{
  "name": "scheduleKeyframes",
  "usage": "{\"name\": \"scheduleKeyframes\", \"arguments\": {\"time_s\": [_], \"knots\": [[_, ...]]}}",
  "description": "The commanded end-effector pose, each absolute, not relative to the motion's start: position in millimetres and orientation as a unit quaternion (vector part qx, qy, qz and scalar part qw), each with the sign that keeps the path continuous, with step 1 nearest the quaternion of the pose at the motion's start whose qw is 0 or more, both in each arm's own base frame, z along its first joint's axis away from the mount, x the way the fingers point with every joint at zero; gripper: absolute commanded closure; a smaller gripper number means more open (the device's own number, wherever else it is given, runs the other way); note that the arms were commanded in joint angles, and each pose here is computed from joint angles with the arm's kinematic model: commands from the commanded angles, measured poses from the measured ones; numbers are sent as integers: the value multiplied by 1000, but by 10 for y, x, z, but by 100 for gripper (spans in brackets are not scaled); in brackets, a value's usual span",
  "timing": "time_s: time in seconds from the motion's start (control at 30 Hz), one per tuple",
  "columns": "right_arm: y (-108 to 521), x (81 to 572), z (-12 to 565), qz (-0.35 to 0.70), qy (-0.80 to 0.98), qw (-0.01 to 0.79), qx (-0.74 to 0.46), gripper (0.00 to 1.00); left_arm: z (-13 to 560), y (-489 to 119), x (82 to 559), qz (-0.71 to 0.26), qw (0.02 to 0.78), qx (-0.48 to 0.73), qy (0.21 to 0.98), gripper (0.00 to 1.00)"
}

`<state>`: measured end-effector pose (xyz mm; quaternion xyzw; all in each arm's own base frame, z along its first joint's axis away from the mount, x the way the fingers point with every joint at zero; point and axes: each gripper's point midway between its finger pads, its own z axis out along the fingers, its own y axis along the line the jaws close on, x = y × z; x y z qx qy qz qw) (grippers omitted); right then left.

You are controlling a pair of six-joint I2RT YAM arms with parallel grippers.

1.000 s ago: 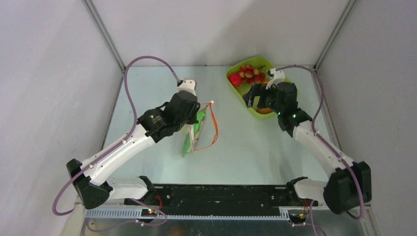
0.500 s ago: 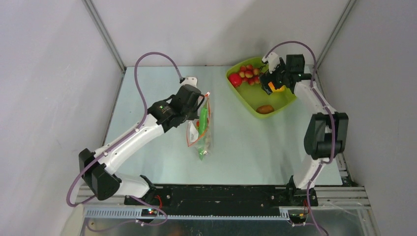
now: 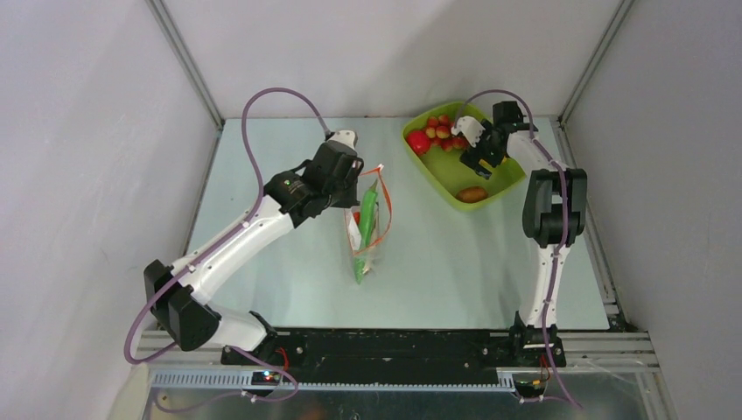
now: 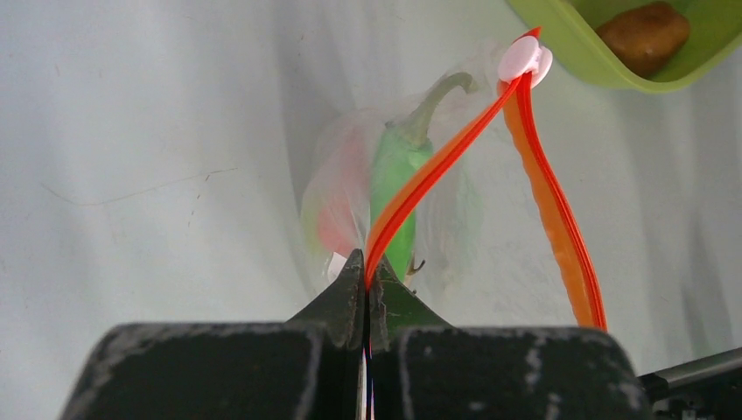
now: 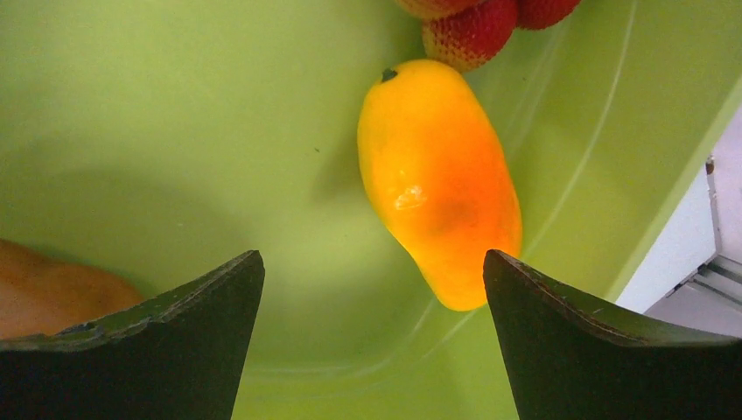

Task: Place the food in the zip-top bag and seal the zipper
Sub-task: Pick up the fake fruit from the bin.

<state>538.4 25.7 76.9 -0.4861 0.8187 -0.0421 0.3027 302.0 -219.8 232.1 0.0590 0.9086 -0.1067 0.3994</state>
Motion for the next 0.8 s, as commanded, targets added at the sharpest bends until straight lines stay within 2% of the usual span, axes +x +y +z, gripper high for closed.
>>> {"name": "scheduleKeyframes", "arguments": {"time_s": [0.0, 0.2, 0.77], "knots": [[39, 5687, 886, -107, 801, 320, -495, 1, 2588, -2327, 3081, -144, 423, 65, 892, 100], [14, 5890, 773, -128, 790, 342, -493, 2, 2651, -2378, 3051, -163, 423, 68, 889, 100], [155, 5881, 424, -88, 785, 333, -515, 14, 2698, -2275, 3084, -145, 437, 50, 886, 100]]}}
